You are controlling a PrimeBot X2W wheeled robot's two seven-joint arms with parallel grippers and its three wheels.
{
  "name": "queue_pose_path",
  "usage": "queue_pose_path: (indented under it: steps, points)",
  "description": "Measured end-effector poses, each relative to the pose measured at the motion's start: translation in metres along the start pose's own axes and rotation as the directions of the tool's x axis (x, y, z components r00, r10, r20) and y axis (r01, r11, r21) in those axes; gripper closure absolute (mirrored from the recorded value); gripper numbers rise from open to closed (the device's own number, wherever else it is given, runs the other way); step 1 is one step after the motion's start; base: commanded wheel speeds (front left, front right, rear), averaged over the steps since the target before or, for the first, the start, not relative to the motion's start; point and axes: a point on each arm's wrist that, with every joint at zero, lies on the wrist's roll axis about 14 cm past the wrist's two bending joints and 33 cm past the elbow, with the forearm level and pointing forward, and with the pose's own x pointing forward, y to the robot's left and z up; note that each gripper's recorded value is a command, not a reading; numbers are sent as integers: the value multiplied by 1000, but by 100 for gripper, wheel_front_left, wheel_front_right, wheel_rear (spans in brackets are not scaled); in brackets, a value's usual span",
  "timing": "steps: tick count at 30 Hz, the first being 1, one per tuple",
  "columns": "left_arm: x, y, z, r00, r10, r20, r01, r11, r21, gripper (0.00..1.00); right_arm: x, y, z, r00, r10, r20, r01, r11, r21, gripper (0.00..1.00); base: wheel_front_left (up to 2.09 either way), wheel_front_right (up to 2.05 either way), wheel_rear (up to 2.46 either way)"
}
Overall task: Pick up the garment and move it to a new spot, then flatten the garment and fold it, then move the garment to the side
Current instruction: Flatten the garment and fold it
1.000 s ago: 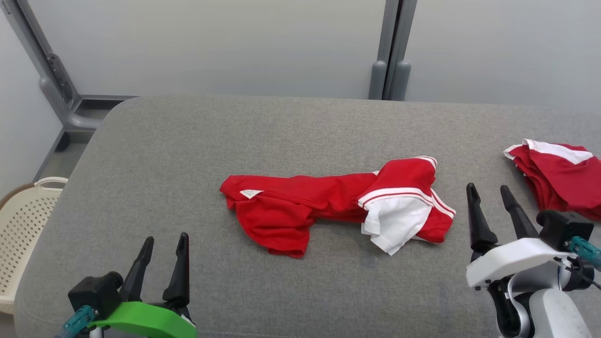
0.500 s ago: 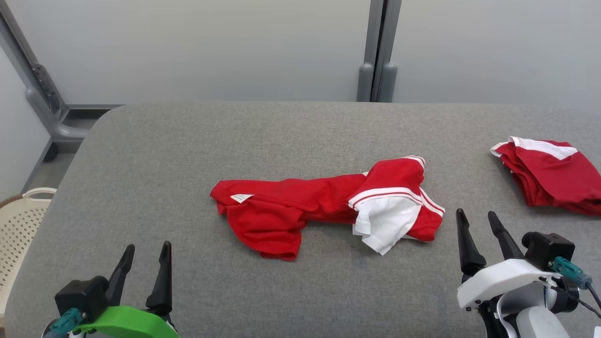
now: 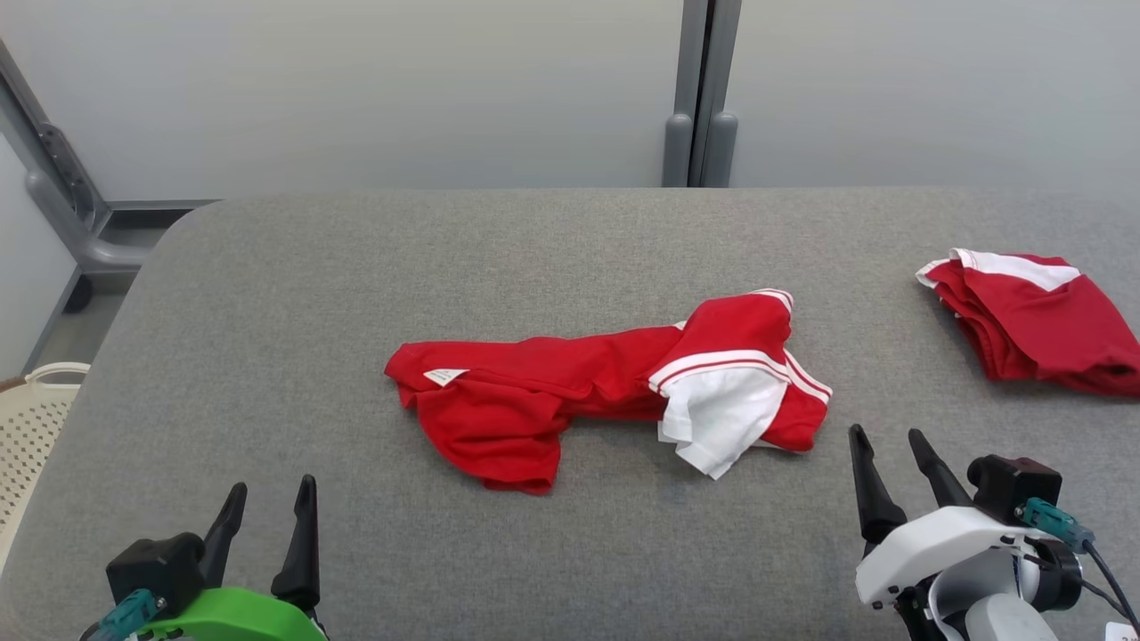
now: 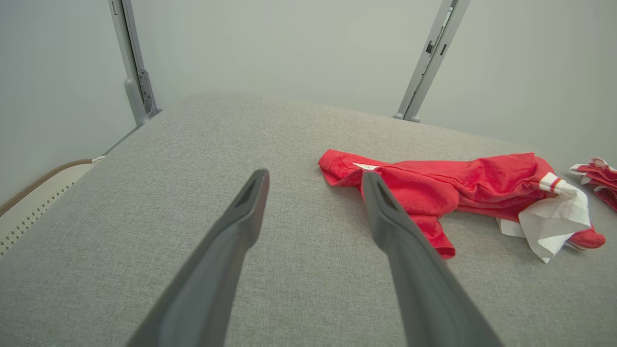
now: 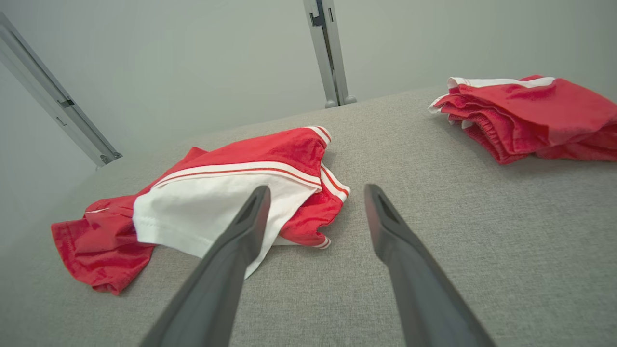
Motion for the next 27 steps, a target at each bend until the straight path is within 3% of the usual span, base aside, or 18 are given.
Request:
queue_pose_path:
  steps: [15,22,27]
  points:
    - [0,-3,-7,1000,-13,-27,13,1000,19,0,4,4,-7,1000,13,-29,-13,1000,-8,0,0,0,0]
    - [8,-16,-10,995,-59,-78,62,998,28,0,5,-4,-22,989,-12,-146,11,1000,-12,0,0,0,0]
    - [25,-29,-12,980,-114,-165,123,991,46,0,5,-10,-41,956,-26,-291,30,1000,7,0,0,0,0]
